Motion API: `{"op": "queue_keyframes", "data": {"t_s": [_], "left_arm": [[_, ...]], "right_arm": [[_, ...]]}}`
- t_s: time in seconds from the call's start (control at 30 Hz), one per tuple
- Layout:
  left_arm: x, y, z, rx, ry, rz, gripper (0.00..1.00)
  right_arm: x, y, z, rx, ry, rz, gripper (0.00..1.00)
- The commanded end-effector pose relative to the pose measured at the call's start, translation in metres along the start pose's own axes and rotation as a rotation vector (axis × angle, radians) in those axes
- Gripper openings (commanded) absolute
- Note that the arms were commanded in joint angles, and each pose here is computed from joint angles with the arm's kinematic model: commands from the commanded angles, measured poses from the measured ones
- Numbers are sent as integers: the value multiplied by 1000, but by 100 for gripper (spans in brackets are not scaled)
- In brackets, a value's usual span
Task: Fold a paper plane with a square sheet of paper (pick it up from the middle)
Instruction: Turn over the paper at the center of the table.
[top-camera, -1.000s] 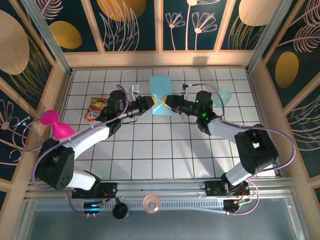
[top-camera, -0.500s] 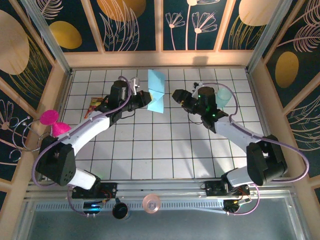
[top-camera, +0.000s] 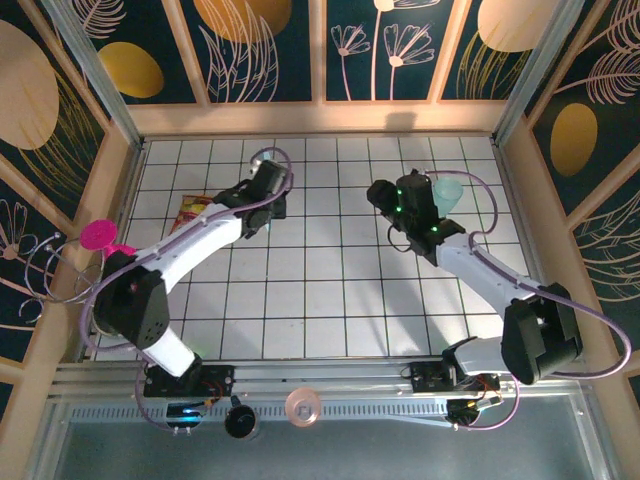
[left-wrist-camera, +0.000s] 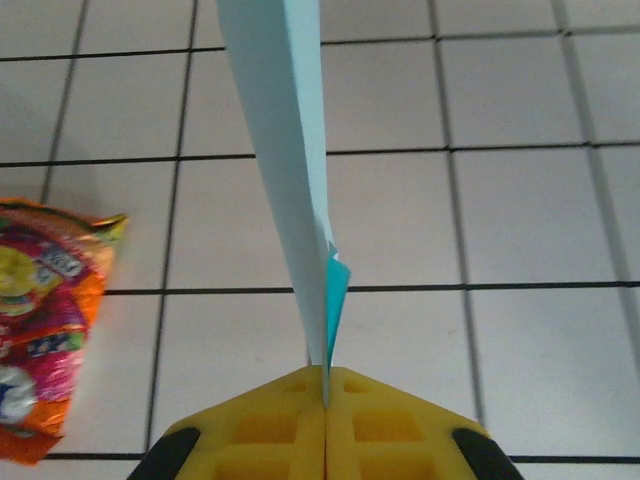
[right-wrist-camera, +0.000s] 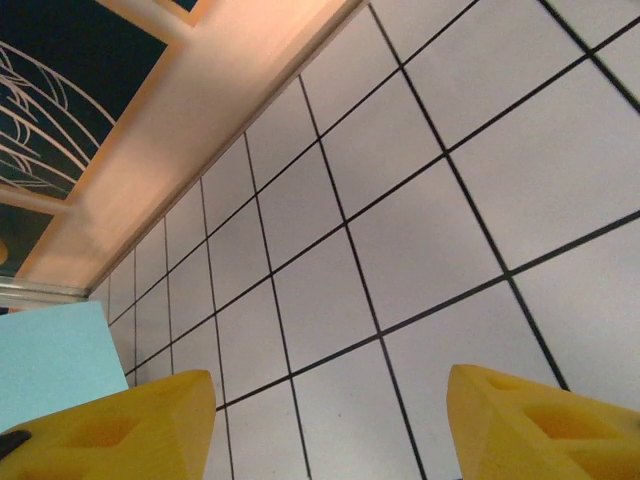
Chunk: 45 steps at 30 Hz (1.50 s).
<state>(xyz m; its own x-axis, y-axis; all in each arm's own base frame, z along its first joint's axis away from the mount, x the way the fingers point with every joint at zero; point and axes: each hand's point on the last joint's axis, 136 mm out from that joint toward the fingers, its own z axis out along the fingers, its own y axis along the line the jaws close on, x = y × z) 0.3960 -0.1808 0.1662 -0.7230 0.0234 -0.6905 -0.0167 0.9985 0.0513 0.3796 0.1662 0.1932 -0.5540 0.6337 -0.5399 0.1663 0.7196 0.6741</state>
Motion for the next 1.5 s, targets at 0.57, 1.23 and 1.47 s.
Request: {"op": "queue_keyframes", "data": {"t_s": [0.57,1.23,1.47], "left_arm": [[69,-77,50,-133,165,220,17],[29,-67,6,376,59,-111,66],[42,-14,4,285,27,-212,78]], "right_arm": [[-27,-55,-42,97,-108,13,63],[82,21,31,-61,205,-111,53],[166,75,82,-196,426,-115,38]]}}
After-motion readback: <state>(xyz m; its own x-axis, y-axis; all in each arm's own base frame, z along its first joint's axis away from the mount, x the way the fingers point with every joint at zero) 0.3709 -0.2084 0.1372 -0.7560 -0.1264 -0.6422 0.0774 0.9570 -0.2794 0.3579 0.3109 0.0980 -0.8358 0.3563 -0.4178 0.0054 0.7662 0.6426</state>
